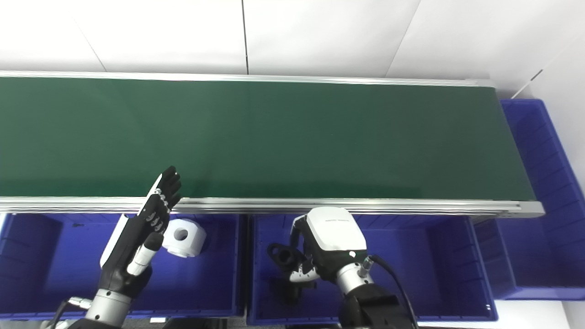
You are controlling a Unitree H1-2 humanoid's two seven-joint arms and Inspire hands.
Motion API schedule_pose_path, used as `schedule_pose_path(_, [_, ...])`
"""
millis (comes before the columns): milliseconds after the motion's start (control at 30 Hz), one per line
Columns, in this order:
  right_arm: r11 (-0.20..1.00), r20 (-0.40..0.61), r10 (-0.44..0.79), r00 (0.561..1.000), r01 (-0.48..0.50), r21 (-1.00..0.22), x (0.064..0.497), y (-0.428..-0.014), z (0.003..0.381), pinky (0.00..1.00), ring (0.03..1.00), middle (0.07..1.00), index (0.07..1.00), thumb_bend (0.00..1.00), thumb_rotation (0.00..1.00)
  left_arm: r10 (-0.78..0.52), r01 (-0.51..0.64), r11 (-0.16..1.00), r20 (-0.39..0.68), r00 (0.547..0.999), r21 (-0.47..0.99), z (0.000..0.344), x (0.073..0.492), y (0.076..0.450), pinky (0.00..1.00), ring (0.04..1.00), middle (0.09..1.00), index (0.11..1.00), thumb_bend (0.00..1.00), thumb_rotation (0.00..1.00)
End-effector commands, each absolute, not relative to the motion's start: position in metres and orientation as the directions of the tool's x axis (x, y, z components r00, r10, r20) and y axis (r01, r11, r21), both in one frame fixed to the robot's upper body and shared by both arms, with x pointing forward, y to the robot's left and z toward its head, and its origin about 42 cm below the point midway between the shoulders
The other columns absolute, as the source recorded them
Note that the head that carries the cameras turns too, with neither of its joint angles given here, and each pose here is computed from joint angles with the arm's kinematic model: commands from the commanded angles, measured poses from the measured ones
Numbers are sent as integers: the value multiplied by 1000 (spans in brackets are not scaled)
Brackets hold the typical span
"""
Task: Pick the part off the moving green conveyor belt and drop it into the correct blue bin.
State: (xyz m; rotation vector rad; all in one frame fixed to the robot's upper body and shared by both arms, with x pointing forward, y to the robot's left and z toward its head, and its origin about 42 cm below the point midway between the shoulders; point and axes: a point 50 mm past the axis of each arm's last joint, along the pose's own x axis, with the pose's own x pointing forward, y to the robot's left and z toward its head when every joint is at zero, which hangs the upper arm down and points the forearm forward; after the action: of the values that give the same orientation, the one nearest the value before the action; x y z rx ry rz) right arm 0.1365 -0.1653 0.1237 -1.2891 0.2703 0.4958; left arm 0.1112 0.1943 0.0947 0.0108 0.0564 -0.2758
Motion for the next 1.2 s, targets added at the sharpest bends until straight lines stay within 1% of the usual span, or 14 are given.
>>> schedule_pose_path(0, [185,-423,194,885,-457,-870,137,-163,130,209,286,393,495,505,165,-265,265,964,-18,964,-5,106,111,192,1000,1000,1000,1000,815,840])
schedule_pose_path(67, [178,-428,173,887,-455,-872,136,-162,130,218,315,472,669,732,400,-263,263,965,-23,965,-10,106,111,192,1000,1000,1000,1000,813,832])
schedule_pose_path(100, [150,-452,157,878,-474,-868,136,-161,130,221,323,492,696,770,436,-262,262,965,-24,965,-7,106,111,192,1000,1000,1000,1000,815,832])
schedule_pose_path(133, [130,-471,144,870,-488,-863,135,-161,130,330,444,615,767,883,536,-261,261,965,-25,965,-5,106,111,192,1000,1000,1000,1000,814,836])
schedule_pose_path(167, [101,-488,134,862,-502,-859,135,-160,131,357,475,645,785,911,561,-260,260,966,-25,965,-2,106,111,192,1000,1000,1000,1000,814,837])
schedule_pose_path(200, [83,-499,127,857,-511,-856,135,-160,131,436,570,729,823,965,618,-259,260,966,-24,965,-1,106,110,192,1000,1000,1000,1000,815,837])
schedule_pose_path(300, [52,-525,119,843,-533,-845,134,-158,133,499,642,788,852,998,677,-267,267,964,-17,964,-3,105,111,193,1000,1000,1000,1000,810,828])
schedule_pose_path(633, [54,-552,123,825,-561,-826,132,-158,133,507,643,774,856,1000,719,-276,275,961,-25,961,-14,104,112,192,1000,1000,1000,1000,822,819])
schedule_pose_path(833, [83,-549,140,824,-562,-823,130,-158,134,476,572,722,841,1000,745,-279,280,960,-28,960,-1,102,111,190,1000,1000,1000,1000,828,826])
schedule_pose_path(933, [215,-466,210,859,-506,-835,124,-152,145,451,559,706,809,1000,751,-276,277,961,-39,960,23,101,108,190,1000,997,1000,1000,839,837])
schedule_pose_path(967, [256,-426,232,874,-478,-841,122,-150,150,419,534,694,796,917,809,-276,277,960,-39,960,31,101,108,190,999,995,1000,1000,838,849])
schedule_pose_path(1033, [392,-304,281,910,-398,-829,117,-141,162,393,506,672,770,814,808,-279,280,959,-37,960,40,99,106,189,996,995,1000,1000,826,853])
schedule_pose_path(1067, [515,-245,291,925,-368,-775,113,-134,169,387,498,665,762,786,802,-283,285,958,-38,958,43,98,106,189,995,995,1000,1000,822,854])
schedule_pose_path(1167, [841,-70,270,960,-271,-468,103,-114,175,330,430,568,660,667,653,-291,293,954,-47,956,56,95,103,187,984,994,1000,1000,806,868])
